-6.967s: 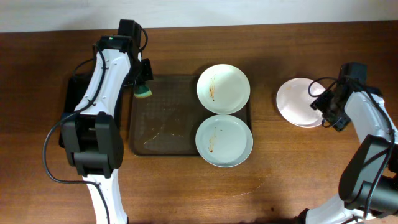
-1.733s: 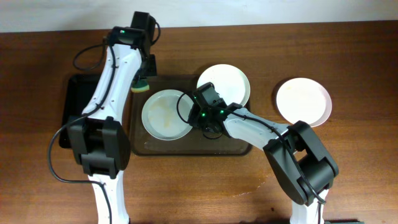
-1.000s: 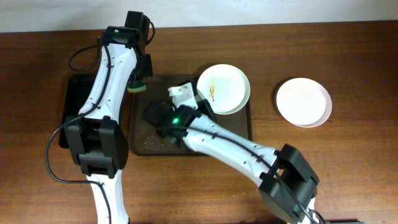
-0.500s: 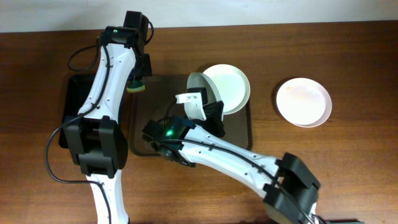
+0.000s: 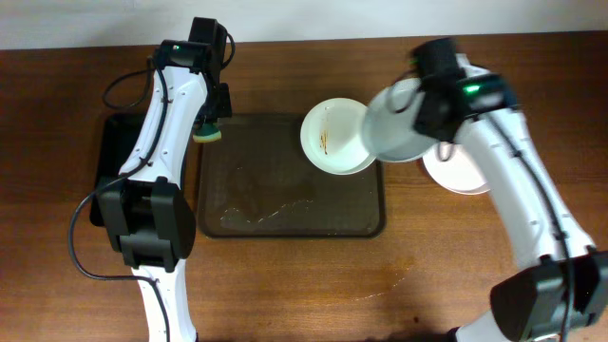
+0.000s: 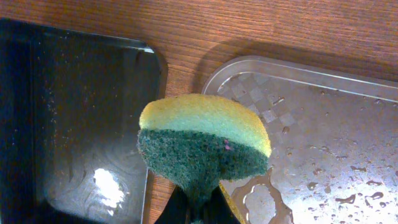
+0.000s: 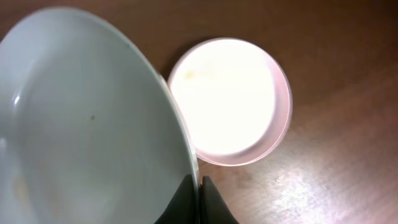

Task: Clean dirty plates on tray and stack at the side
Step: 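Carry the plate right with the right gripper and stack it on the first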

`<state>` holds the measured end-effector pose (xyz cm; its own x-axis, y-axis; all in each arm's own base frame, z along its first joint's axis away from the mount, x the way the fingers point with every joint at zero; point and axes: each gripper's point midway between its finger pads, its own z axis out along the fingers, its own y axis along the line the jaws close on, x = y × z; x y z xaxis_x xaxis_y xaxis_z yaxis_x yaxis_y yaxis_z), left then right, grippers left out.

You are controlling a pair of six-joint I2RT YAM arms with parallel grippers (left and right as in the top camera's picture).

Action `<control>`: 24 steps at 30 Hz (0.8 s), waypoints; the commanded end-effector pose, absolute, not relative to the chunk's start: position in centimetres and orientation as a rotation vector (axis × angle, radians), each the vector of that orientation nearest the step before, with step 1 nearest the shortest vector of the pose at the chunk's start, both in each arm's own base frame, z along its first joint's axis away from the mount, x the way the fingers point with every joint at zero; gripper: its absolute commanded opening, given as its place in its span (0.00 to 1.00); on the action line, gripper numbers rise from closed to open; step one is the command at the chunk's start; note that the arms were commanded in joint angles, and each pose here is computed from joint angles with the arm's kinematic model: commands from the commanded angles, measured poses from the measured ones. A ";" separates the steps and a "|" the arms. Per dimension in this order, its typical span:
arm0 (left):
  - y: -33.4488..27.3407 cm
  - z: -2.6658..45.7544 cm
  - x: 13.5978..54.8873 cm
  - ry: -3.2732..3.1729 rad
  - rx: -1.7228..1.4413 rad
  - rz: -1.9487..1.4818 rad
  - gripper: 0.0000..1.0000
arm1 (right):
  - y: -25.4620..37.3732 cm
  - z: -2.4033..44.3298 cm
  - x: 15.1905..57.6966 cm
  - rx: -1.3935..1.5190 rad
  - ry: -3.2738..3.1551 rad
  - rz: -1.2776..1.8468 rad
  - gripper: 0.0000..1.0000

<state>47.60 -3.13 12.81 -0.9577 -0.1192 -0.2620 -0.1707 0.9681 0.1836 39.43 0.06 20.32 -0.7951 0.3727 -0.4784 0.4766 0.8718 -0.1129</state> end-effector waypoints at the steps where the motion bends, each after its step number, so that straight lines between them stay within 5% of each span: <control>1: -3.0 13.2 47.9 2.860 -0.206 0.288 0.02 | -6.8 20.5 38.6 0.873 2.585 -0.160 0.04; 6: -3.0 13.2 47.9 2.860 -0.206 0.288 0.01 | -16.4 16.5 35.8 1.225 2.533 -0.245 0.04; 14: -3.0 13.2 48.1 2.849 -0.208 0.283 0.02 | -14.2 8.4 36.9 1.177 2.607 -0.185 0.05; 17: -3.0 13.2 48.1 2.849 -0.208 0.283 0.02 | -11.7 7.6 37.4 1.079 2.681 -0.140 0.62; 24: -3.1 13.2 48.1 2.850 -0.207 0.280 0.01 | -2.8 14.1 42.0 0.714 2.723 0.249 0.64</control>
